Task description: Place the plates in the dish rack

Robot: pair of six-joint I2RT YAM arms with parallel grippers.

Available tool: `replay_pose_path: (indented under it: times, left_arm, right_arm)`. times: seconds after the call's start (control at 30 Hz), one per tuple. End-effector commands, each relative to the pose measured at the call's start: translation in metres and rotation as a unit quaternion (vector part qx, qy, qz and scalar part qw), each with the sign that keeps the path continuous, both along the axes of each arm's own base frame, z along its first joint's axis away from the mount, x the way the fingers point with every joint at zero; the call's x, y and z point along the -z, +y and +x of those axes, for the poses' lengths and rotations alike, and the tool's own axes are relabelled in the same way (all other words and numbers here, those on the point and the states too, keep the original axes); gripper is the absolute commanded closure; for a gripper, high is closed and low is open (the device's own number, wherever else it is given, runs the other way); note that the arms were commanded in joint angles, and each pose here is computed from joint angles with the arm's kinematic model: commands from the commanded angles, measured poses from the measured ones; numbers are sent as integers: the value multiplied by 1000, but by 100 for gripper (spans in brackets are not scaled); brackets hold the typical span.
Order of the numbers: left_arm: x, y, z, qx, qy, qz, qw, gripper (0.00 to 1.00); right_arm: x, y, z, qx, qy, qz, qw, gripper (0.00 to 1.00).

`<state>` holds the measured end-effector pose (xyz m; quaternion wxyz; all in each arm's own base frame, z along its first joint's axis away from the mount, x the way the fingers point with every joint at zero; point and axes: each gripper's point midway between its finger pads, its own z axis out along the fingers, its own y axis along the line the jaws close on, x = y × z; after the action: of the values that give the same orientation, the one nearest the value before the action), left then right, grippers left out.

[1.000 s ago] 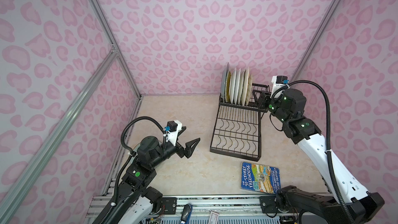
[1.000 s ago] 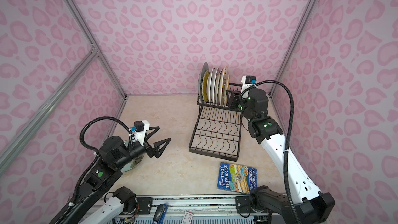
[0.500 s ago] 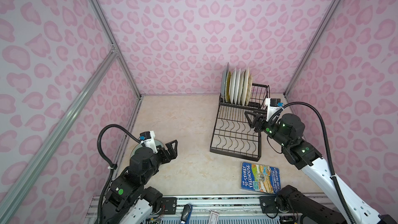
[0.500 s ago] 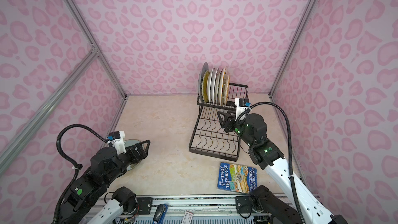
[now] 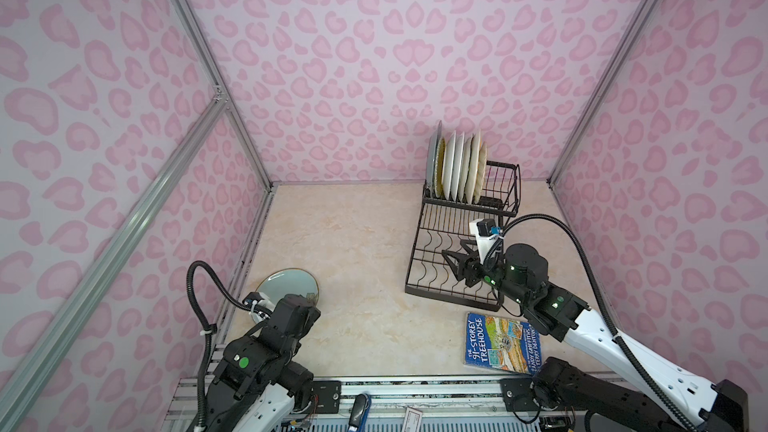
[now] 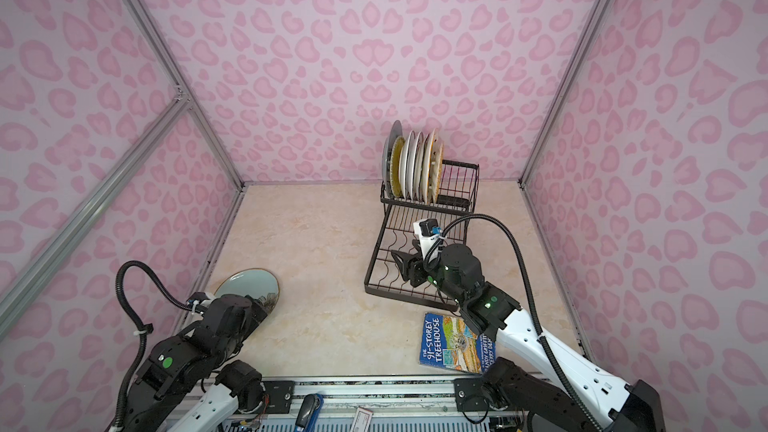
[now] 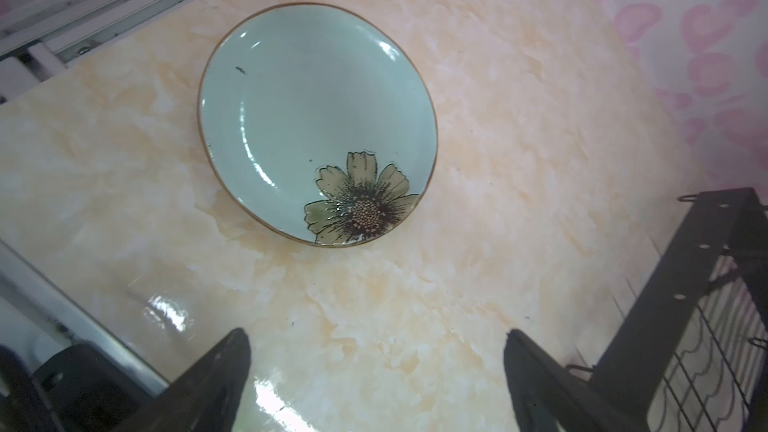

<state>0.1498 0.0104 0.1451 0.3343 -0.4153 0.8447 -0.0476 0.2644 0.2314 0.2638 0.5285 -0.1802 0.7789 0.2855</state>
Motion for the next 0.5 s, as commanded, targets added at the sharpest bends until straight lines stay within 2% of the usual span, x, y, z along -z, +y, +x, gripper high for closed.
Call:
replay_pose_path:
  times: [0.0, 0.13, 0.2, 0.33, 0.43, 0.47]
  left_arm:
    - [18, 9, -7, -61, 37, -6, 997, 3]
    - [37, 8, -2, -89, 49, -36, 994, 3]
    - [49, 3, 4, -91, 52, -69, 992, 3]
    - [64, 0, 21, -107, 33, -132, 985, 3]
    - [70, 5, 31, -123, 22, -153, 980, 3]
    - [73, 8, 34, -130, 22, -157, 979, 3]
  right_arm:
    - [3, 13, -3, -15, -23, -2, 1000, 33]
    - [20, 19, -6, -22, -19, -14, 999, 33]
    - [22, 20, -7, -25, -20, -13, 999, 33]
    - [25, 21, -9, -33, -21, -13, 999, 32]
    - [29, 26, -11, -45, -17, -8, 999, 30]
    - [31, 27, -12, -49, -15, -8, 999, 27]
